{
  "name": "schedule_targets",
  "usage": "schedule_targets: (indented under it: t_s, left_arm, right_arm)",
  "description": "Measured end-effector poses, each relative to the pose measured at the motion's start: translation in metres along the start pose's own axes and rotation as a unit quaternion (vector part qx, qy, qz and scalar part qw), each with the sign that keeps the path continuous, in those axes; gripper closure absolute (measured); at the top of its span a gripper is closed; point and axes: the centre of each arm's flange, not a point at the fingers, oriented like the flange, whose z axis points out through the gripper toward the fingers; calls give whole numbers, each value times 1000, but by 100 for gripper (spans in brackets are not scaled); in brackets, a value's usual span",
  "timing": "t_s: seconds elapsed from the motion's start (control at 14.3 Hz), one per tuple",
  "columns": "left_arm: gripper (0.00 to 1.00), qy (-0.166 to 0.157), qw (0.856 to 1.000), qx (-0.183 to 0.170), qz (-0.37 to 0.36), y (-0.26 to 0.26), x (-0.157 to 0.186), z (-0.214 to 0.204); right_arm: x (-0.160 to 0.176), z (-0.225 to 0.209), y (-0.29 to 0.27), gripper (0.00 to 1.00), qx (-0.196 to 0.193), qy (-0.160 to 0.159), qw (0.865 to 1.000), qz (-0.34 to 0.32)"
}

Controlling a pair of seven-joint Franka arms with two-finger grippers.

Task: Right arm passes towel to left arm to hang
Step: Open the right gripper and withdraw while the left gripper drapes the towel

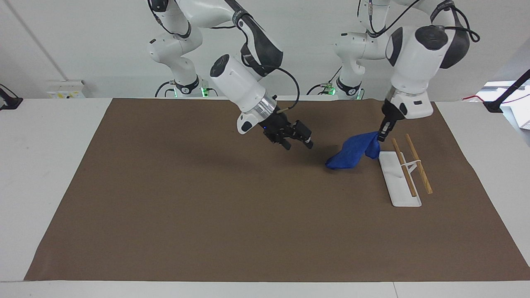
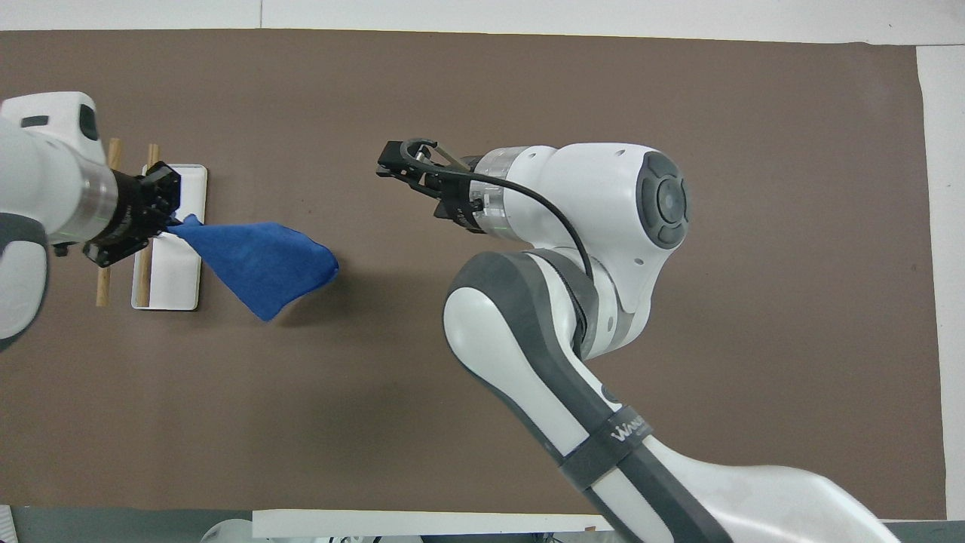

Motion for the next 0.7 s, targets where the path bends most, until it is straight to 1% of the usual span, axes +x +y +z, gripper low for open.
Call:
schedule_targets:
  t_s: [0.07,0.14,0.28,0.35,0.49,0.56,0.7]
  left_arm:
    - [98,9,1000,-9,6,-14,25,0]
    - [98,22,999,-21,11,-26,47,0]
    - [98,53,997,-43,25,-51,90,1]
    - [98,67,996,-49,34,-64,109,3]
    - [98,79,995,-50,45,-82,134,15]
    - [98,82,994,-50,50,-85,142,23]
    - [98,89,993,-53,56,-85,151,35]
  right_arm:
    - [23,-9,21,0,-32,1,998,-44]
    - [46,-21,45,0,-62,-6,995,-81]
    - [88,-53,91,0,-123,-20,982,-142]
    - [100,-70,105,0,-161,-21,973,-167]
    - [110,-102,117,0,-239,-30,950,-200]
    - [109,-119,115,0,-267,-41,940,-207]
    - [106,-157,106,0,-303,-57,928,-208]
